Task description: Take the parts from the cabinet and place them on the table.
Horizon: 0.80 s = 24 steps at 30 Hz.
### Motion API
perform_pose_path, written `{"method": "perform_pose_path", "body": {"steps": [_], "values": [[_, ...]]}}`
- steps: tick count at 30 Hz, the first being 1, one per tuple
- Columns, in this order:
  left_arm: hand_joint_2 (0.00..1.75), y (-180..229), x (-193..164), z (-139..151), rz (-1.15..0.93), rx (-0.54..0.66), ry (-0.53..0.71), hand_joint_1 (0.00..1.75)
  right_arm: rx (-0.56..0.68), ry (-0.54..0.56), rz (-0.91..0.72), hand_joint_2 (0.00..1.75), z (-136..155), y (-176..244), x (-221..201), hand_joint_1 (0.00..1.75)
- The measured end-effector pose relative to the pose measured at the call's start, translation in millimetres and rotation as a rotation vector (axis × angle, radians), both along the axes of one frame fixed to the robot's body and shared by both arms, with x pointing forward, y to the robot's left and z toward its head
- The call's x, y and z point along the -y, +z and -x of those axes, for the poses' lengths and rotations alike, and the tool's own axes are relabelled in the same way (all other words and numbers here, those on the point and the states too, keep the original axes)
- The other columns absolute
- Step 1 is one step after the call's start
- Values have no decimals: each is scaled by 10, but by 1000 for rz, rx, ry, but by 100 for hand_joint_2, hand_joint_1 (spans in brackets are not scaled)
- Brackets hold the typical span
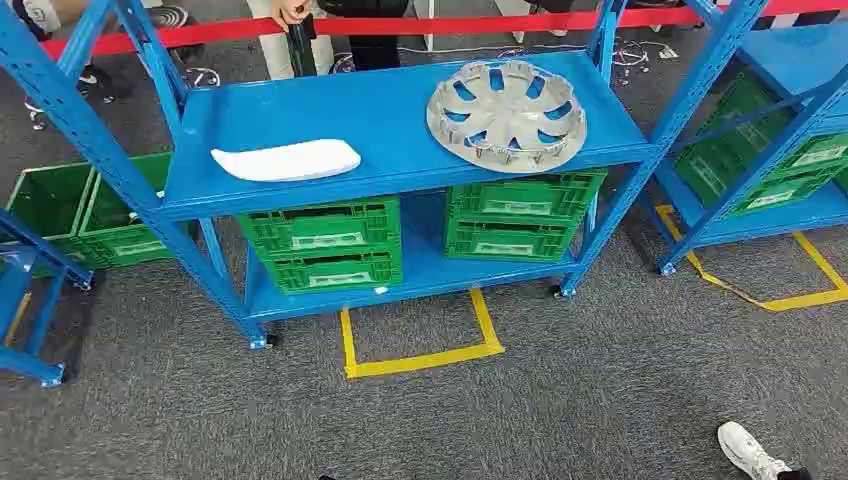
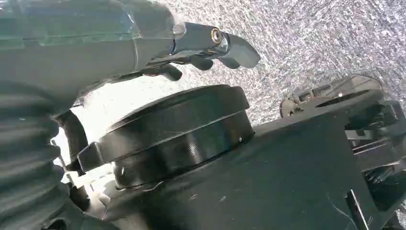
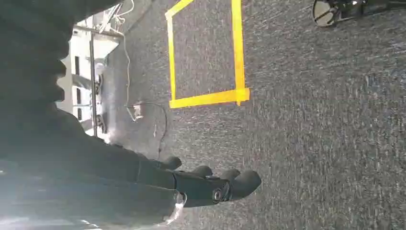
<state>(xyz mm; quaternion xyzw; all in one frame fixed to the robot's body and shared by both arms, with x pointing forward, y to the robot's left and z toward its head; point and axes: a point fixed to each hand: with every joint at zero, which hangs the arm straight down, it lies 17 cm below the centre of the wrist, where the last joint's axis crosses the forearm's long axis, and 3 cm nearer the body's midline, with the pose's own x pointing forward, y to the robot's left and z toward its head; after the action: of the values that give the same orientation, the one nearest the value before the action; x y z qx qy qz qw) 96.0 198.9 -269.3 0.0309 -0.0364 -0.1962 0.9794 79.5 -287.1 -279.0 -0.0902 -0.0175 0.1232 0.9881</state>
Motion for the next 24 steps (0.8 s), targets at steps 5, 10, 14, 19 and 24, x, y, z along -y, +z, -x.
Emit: {"method": "perform_pose_path", "body": {"steps": [5, 10, 14, 19, 24], "values": [[175, 0, 4, -1, 1, 3, -6, 0, 25, -19, 6, 175, -45, 2, 19, 0], [175, -1, 17, -7, 9, 12, 1, 0, 283, -138, 40, 175, -552, 98, 377, 0], [175, -5, 14, 3, 14, 14, 34, 0, 578, -148, 147, 175, -1466, 515, 1231, 0], [175, -10, 19, 35, 27, 0, 98, 0, 1017, -43, 289, 175, -3076, 1818, 2241, 0], [175, -23, -70, 43, 16, -3, 126, 0, 1304, -25, 382, 175, -4124, 3250, 2811, 0]]}}
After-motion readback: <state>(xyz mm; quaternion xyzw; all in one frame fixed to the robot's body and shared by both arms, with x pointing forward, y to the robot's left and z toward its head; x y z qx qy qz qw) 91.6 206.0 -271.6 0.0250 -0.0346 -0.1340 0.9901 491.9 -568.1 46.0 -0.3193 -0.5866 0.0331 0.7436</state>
